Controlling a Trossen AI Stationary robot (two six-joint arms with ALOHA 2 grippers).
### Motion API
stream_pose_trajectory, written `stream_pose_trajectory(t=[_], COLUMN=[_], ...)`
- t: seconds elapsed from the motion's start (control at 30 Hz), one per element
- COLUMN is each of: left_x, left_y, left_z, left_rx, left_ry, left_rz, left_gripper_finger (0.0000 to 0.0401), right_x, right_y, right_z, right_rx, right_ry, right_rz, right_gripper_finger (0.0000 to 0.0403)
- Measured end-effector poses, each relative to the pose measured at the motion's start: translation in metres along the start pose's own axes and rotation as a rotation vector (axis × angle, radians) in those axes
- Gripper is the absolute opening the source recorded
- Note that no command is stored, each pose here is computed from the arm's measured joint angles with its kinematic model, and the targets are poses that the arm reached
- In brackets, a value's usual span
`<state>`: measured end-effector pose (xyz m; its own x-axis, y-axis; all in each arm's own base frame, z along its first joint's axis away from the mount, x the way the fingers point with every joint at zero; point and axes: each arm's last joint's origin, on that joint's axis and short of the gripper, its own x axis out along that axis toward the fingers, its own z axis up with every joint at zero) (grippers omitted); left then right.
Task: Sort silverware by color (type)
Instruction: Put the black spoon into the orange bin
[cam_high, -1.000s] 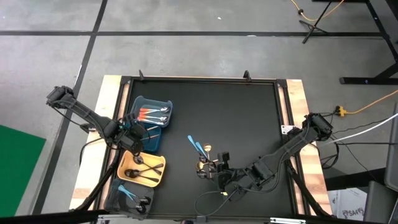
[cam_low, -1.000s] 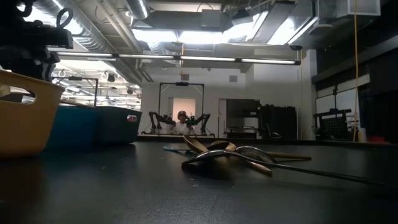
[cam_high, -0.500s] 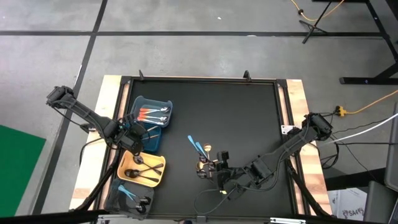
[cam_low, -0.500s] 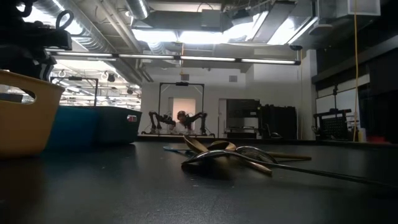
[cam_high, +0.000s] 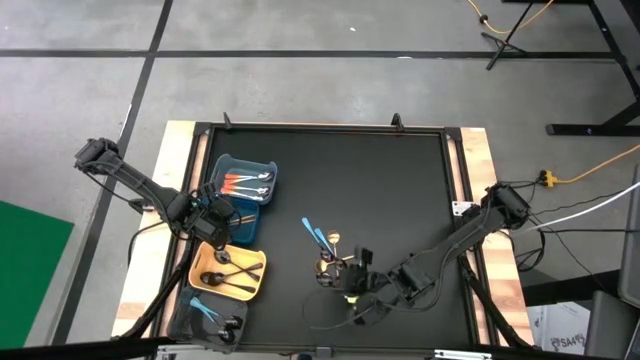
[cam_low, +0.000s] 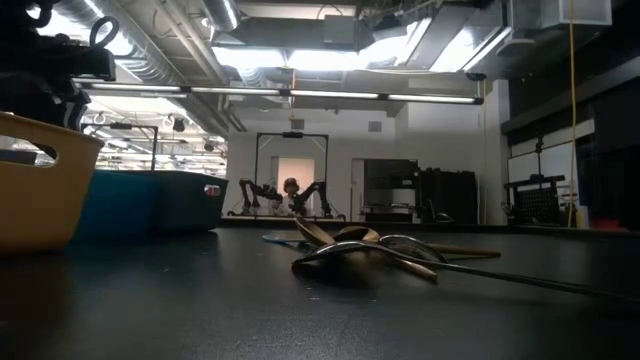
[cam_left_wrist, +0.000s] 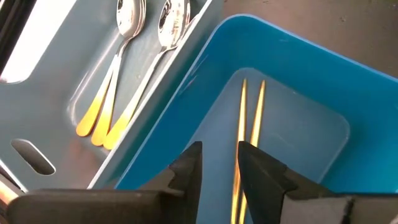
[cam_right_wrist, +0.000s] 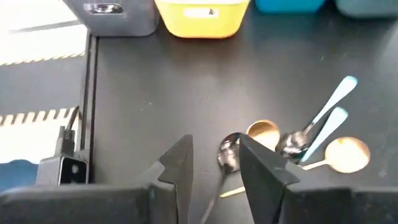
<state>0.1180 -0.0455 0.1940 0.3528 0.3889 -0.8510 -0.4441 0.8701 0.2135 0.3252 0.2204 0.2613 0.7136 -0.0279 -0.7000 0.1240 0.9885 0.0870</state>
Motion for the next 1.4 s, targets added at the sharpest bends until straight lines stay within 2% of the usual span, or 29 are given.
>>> stream_pose_trajectory(t=[0.13, 0.37, 0.6, 0.73, 1.4], left_x=[0.0, 0.0, 0.0, 0.0, 0.0], left_y=[0.0, 0.0, 0.0, 0.0, 0.0], left_z=[0.0, 0.0, 0.0, 0.0, 0.0], left_rx=[0.0, -0.001, -0.001, 0.0, 0.003], left_ry=[0.0, -0.002, -0.002, -0.002, -0.001], left_rz=[0.0, -0.001, -0.001, -0.001, 0.0], left_gripper_finger=[0.0098, 0.0098, 0.0098, 0.0098, 0.0098], right_x=[0.02, 0.058, 0.084, 0.087, 0.092], right_y=[0.007, 0.011, 0.01, 0.01, 0.008], right_z=[-0.009, -0.034, -0.057, -0.06, -0.068], right_rx=[0.091, 0.054, 0.127, 0.169, 0.169], right_ry=[0.025, 0.107, 0.178, 0.187, 0.232], right_rz=[0.008, -0.066, -0.143, -0.159, -0.191], right_gripper_finger=[0.0117, 0.0117, 0.0117, 0.0117, 0.0117])
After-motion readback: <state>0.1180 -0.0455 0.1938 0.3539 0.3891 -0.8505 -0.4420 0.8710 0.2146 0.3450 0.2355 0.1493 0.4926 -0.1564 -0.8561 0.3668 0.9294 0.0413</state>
